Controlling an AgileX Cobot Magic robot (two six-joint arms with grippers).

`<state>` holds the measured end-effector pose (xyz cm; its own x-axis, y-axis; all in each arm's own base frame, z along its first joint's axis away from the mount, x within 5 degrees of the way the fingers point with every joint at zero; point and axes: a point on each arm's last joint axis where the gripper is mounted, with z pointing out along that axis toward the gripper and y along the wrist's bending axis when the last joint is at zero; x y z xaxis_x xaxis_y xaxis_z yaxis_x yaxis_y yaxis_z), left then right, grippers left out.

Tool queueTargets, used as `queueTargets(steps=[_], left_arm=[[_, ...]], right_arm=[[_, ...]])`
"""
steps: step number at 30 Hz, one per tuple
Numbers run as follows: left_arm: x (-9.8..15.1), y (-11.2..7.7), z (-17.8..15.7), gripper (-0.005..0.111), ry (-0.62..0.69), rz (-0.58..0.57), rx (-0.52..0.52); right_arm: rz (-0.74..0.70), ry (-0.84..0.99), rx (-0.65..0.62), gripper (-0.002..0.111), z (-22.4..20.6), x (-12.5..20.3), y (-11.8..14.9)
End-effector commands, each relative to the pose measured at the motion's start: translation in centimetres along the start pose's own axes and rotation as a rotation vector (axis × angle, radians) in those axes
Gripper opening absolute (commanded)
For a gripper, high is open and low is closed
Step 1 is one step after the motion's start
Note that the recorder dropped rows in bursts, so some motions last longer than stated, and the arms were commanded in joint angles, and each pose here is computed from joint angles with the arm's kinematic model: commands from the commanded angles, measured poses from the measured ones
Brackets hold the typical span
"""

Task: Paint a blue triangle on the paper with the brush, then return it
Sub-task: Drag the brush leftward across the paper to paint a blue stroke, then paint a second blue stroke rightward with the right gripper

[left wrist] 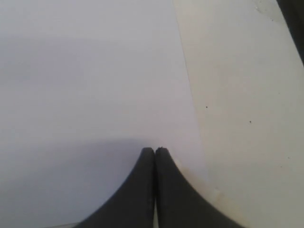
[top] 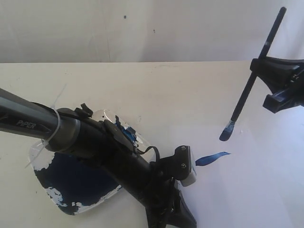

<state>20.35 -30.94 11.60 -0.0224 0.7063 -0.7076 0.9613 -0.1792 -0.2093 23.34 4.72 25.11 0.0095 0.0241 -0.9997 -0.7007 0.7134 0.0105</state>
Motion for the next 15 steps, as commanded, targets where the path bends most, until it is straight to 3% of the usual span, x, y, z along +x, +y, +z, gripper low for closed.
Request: queueTargets(steps=[1, 5, 9, 15], left_arm=[[0.9, -0.3, 0.6, 0.0, 0.043, 0.005, 0.024], [0.9, -0.3, 0.6, 0.0, 0.043, 0.005, 0.024], [0.9, -0.3, 0.6, 0.0, 0.043, 0.005, 0.024], [0.9, -0.3, 0.6, 0.0, 0.043, 0.005, 0.024]], right_arm=[[-0.002, -0.024, 0.067, 0.0, -1.7, -1.0, 1.6], [0.028, -0.009, 0.15, 0.0, -2.9, -0.8, 3.5], [0.068, 0.008, 0.14, 0.0, -3.1, -0.3, 5.4], [0.088, -0.025, 0.154, 0.0, -2.1, -0.3, 6.2]])
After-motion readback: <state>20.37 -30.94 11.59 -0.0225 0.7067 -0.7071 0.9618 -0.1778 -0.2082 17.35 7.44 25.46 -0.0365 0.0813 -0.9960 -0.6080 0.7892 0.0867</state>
